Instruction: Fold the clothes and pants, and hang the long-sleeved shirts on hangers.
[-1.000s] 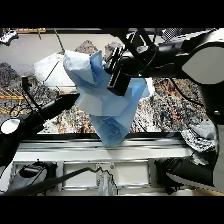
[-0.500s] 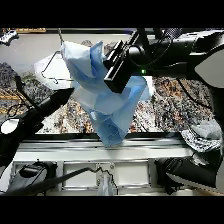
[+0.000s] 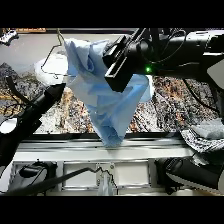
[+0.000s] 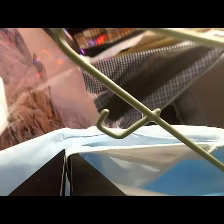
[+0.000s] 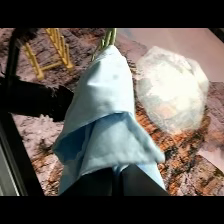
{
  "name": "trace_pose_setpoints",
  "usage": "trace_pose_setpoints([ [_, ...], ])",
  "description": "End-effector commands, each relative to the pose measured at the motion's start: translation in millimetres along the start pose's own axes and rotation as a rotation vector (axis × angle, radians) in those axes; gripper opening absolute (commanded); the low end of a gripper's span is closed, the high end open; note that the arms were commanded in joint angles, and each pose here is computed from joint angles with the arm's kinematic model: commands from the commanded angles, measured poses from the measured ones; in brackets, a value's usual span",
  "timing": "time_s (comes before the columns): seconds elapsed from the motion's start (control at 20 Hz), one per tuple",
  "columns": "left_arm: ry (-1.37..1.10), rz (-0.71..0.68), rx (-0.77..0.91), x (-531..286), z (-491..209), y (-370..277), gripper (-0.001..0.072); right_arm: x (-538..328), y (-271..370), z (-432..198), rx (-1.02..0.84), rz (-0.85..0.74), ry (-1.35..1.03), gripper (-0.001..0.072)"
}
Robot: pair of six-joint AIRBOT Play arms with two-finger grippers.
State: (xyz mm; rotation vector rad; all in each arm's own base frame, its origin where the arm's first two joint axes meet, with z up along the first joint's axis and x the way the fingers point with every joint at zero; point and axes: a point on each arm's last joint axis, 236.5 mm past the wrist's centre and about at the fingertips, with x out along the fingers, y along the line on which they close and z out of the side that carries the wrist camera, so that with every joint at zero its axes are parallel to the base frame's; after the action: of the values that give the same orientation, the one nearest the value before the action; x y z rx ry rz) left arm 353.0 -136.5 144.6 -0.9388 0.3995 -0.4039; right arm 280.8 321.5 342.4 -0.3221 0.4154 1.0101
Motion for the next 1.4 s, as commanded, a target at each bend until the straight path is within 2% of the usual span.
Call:
trace_pose_setpoints([
  [0.0, -0.05, 0.033, -0.007, -3.8, 17.7, 11.9, 0.0011, -3.8, -5.0, -3.5, -0.012, -0.025, 0.015, 0.002],
  [0.35, -0.088, 0.049, -0.015, -11.3, 36.6, 23.7, 0.0011, -5.2, -3.0, -22.1, -0.066, -0.015, 0.094, 0.002],
  [0.7, -0.083, 0.074, 0.074, -13.0, 38.1, 30.3, 0.0011, -14.7, -2.4, -17.3, -0.072, -0.024, 0.075, 0.002],
  [1.0, -0.041, -0.087, -0.064, -12.7, 28.7, -7.7, 0.001, -19.2, 8.2, 18.6, -0.016, 0.012, -0.079, 0.0019],
  [1.35, -0.046, -0.097, -0.079, -13.1, 30.3, -10.0, 0.0011, -20.9, 28.0, 27.9, 0.041, 0.099, -0.116, 0.0019],
])
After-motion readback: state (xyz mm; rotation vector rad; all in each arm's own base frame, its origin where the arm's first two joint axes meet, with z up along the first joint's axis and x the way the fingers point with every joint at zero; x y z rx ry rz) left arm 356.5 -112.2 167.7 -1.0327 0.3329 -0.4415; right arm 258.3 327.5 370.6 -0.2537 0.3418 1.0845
